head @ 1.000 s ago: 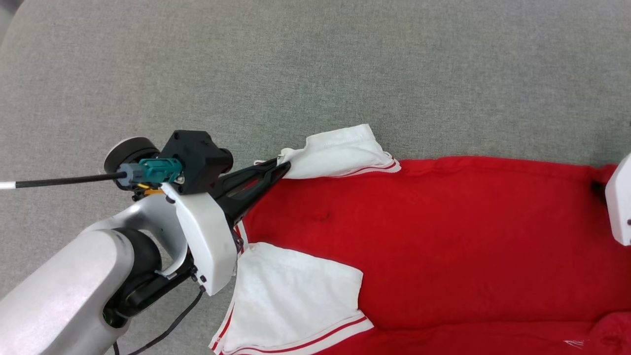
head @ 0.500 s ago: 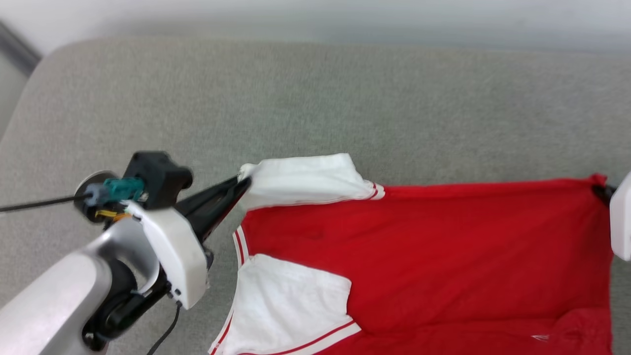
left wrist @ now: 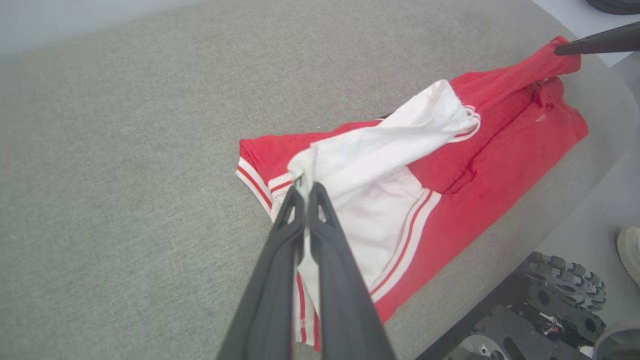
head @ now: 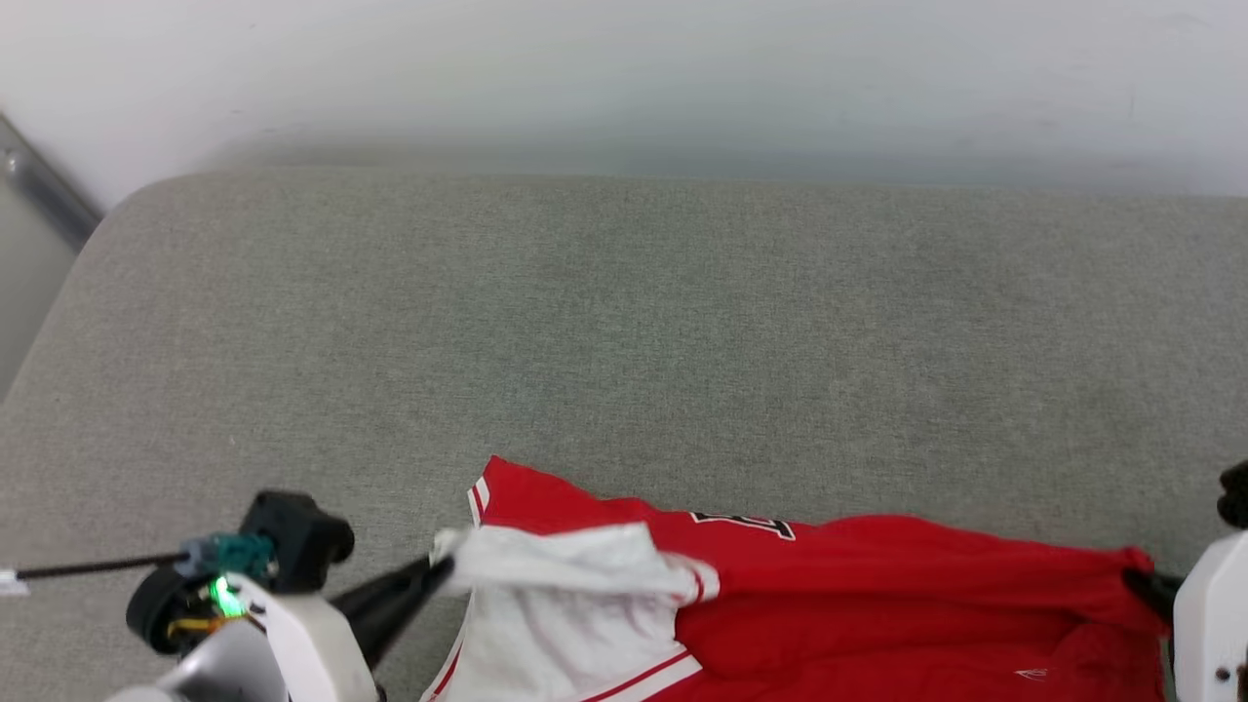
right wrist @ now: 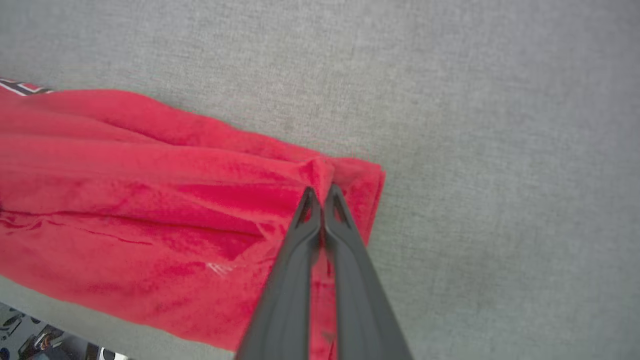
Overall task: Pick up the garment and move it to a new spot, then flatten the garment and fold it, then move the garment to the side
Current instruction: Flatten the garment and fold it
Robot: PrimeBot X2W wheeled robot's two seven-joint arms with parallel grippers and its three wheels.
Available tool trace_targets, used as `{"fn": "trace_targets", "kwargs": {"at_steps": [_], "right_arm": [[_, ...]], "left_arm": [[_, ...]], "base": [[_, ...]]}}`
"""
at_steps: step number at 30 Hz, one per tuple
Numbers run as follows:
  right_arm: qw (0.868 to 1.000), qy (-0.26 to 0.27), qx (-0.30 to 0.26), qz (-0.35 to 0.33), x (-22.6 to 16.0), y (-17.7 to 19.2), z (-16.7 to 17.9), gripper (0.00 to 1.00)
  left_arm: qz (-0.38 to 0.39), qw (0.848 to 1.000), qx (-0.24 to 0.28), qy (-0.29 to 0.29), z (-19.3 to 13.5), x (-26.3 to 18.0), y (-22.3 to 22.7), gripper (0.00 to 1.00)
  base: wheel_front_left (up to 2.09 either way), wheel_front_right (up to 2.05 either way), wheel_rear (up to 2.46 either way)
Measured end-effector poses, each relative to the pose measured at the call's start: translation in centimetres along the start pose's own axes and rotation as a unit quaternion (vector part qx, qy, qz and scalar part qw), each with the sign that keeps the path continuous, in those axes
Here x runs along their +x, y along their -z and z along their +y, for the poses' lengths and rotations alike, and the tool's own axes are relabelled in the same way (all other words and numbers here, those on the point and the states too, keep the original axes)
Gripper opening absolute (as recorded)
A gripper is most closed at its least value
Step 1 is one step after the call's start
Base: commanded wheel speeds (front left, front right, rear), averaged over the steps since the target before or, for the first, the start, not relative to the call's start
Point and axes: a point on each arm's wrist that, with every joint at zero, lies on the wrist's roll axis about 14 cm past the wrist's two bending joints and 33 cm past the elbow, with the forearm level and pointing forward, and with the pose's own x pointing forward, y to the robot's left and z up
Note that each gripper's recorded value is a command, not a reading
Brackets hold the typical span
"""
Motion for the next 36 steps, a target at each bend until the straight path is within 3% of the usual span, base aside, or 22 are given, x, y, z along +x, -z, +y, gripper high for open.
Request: {"fn": "trace_targets", "kwargs": {"at_steps": [11, 22, 23, 24, 25, 26, 36], "right_arm": [[0.997, -0.022, 0.006, 0.073, 0.3, 5.4, 1.7, 0.00], [0.991, -0.027, -0.041, 0.124, 1.1, 7.9, 1.7, 0.00], [0.991, -0.028, -0.042, 0.124, 1.1, 8.0, 1.7, 0.29], [0.991, -0.027, -0.042, 0.121, 1.1, 7.9, 1.6, 1.00], [0.992, -0.026, -0.042, 0.118, 1.2, 7.8, 1.6, 1.00], [0.992, -0.026, -0.042, 0.116, 1.2, 7.7, 1.6, 1.00], [0.999, -0.026, -0.014, 0.044, -0.9, 3.9, 1.4, 1.00]], "left_arm": [[0.115, 0.992, -0.041, 0.011, -1.7, -0.5, 8.0, 0.00], [0.170, 0.983, -0.060, 0.025, -2.3, 0.5, 12.4, 0.00], [0.167, 0.984, -0.054, 0.023, -2.2, 0.7, 12.4, 0.00], [0.167, 0.984, -0.050, 0.023, -2.2, 0.8, 12.4, 0.25], [0.167, 0.985, -0.048, 0.022, -2.2, 0.9, 12.6, 0.77], [0.166, 0.985, -0.046, 0.022, -2.2, 0.9, 12.7, 1.00], [0.001, 0.999, -0.034, -0.014, -1.3, 2.0, 6.3, 1.00]], "base": [[0.00, 0.00, 0.00], [0.00, 0.00, 0.00], [0.00, 0.00, 0.00], [0.00, 0.00, 0.00], [0.00, 0.00, 0.00], [0.00, 0.00, 0.00], [0.00, 0.00, 0.00]]}}
